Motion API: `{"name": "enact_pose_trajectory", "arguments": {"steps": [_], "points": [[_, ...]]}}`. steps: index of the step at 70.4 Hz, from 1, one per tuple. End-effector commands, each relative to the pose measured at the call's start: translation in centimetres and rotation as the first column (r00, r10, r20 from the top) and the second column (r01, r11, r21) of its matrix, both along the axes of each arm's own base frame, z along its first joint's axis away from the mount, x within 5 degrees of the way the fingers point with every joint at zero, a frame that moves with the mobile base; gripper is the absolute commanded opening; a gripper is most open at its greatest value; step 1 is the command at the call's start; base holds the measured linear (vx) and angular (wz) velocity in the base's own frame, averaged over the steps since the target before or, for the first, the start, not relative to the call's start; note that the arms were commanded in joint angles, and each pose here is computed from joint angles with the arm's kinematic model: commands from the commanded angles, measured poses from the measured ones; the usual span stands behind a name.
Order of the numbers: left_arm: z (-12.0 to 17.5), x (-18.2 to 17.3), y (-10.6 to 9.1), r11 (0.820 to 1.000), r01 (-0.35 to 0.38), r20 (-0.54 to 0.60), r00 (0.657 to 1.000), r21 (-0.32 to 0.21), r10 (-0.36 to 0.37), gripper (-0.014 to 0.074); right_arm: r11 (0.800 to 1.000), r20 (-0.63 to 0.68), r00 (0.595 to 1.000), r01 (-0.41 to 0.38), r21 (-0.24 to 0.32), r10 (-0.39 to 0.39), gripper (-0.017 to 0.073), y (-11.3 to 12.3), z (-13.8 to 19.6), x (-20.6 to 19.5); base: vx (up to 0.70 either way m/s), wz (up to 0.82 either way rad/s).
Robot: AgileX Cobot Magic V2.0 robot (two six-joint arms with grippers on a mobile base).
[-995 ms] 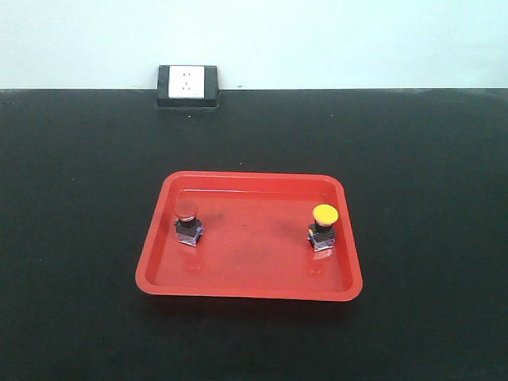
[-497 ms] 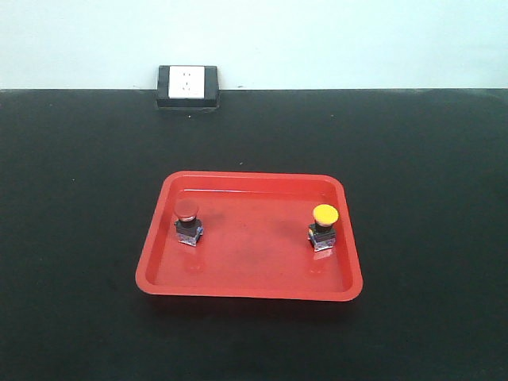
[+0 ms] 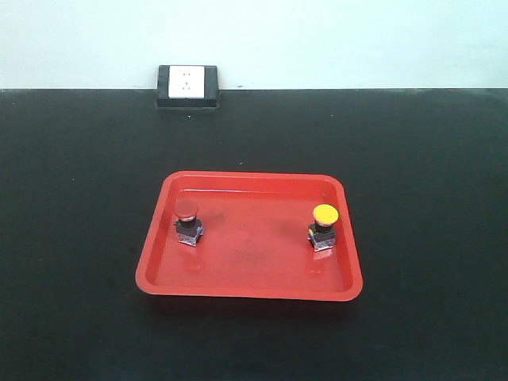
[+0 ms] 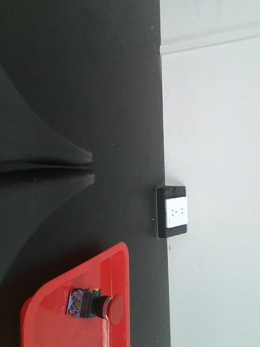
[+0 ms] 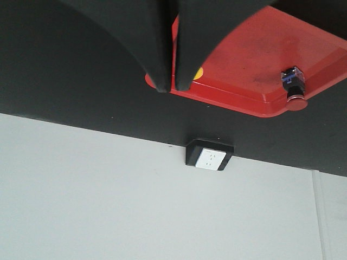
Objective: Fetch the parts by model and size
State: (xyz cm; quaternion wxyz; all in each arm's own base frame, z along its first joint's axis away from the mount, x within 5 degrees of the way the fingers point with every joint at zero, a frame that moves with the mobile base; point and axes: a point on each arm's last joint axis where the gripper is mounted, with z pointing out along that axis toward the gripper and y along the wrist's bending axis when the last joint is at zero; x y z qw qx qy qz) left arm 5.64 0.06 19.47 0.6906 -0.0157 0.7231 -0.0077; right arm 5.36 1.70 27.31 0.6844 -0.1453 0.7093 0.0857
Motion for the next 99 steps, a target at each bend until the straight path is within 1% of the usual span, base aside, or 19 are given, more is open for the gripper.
{"name": "enact_pose_trajectory", "arguments": {"steps": [1,74,77,85,94,99], "points": [[1.2,-0.2,0.0,1.0,-0.001,0.105,0.994,-0.013,0.002,-0.0008,1.0,0.094,0.996,-0.005,0.02,0.003,-0.001,0.0,1.5,-0.1,0.0,0.0],[1.2,-0.2,0.0,1.0,-0.001,0.102,0.995,-0.014,0.002,-0.0007,1.0,0.096,0.995,0.0,0.016,-0.001,-0.001,0.0,1.5,-0.1,0.0,0.0],[1.2,-0.2,0.0,1.0,-0.001,0.102,0.995,-0.014,0.002,-0.0007,1.0,0.097,0.995,0.009,0.018,-0.011,-0.001,0.0,1.5,0.0,0.0,0.0],[1.2,-0.2,0.0,1.0,-0.001,0.102,0.995,-0.014,0.002,-0.0007,0.996,0.097,0.992,0.083,0.021,-0.085,-0.001,-0.4,1.6,0.1,0.0,0.0],[1.2,-0.2,0.0,1.0,-0.001,0.102,0.995,-0.014,0.002,-0.0007,0.983,0.118,0.976,0.181,0.029,-0.183,-0.001,-0.9,1.0,0.4,0.0,0.0],[1.2,-0.2,0.0,1.0,-0.001,0.101,0.995,-0.014,0.002,-0.0007,0.976,0.154,0.964,0.214,0.04,-0.218,-0.001,-1.1,0.0,0.7,0.0,0.0]]}}
